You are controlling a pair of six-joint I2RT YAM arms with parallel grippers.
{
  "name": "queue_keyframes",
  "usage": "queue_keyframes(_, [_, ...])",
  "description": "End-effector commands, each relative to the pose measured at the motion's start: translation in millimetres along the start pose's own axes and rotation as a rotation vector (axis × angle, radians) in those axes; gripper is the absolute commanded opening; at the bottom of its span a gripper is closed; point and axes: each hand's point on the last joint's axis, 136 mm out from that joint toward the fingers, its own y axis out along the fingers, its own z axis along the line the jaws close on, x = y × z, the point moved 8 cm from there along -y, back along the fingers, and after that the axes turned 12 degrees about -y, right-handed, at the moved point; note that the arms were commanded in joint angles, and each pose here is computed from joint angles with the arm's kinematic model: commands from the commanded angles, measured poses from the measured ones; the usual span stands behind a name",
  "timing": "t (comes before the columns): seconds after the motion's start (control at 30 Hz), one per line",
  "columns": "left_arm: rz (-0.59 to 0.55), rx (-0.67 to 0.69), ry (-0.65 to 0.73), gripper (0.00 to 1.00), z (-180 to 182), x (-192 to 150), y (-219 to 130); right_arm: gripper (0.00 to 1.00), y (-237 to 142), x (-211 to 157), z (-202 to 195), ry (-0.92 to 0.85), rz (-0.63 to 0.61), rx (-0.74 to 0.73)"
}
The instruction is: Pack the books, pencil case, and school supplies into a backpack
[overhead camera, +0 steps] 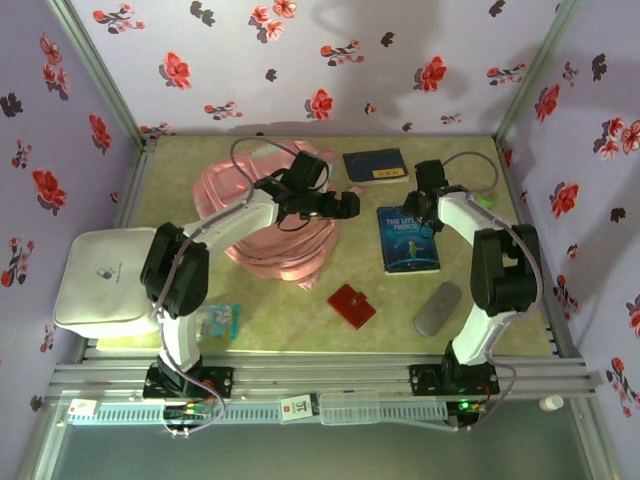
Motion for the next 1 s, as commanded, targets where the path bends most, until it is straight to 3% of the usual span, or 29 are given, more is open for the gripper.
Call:
queue_keyframes(0.0, [0.028,-0.059,-0.026,1.00,-17.3,-1.0,16.5,0.68,11.8,-5.0,-13.1,-0.033,0.066,-0.049])
queue_keyframes(0.23, [0.108,-0.071,-0.025,0.96,-31.5,-16.2,54.2,0.64,24.7,-21.0,-12.9,-0.045,0.130,0.008])
queue_keyframes(0.53, [0.161,-0.030,-0.114,0.78,-28.5,-22.7,90.6,0.57,18.4,-48.7,-3.8,0.022,0.193,0.191])
queue_keyframes(0.7, [0.139,0.093,-0.134,0.73,-12.0,-24.3,102.9,0.55,2.9,-50.2,8.4,0.074,0.165,0.338])
queue_keyframes(0.8, [0.142,0.123,-0.142,0.66,-6.6,-24.7,109.9,0.55,-0.9,-50.8,3.0,0.061,0.141,0.289])
queue_keyframes(0.97, [0.169,0.151,-0.143,0.65,-0.9,-30.1,120.4,0.52,-2.9,-55.7,-10.3,0.018,0.151,0.154])
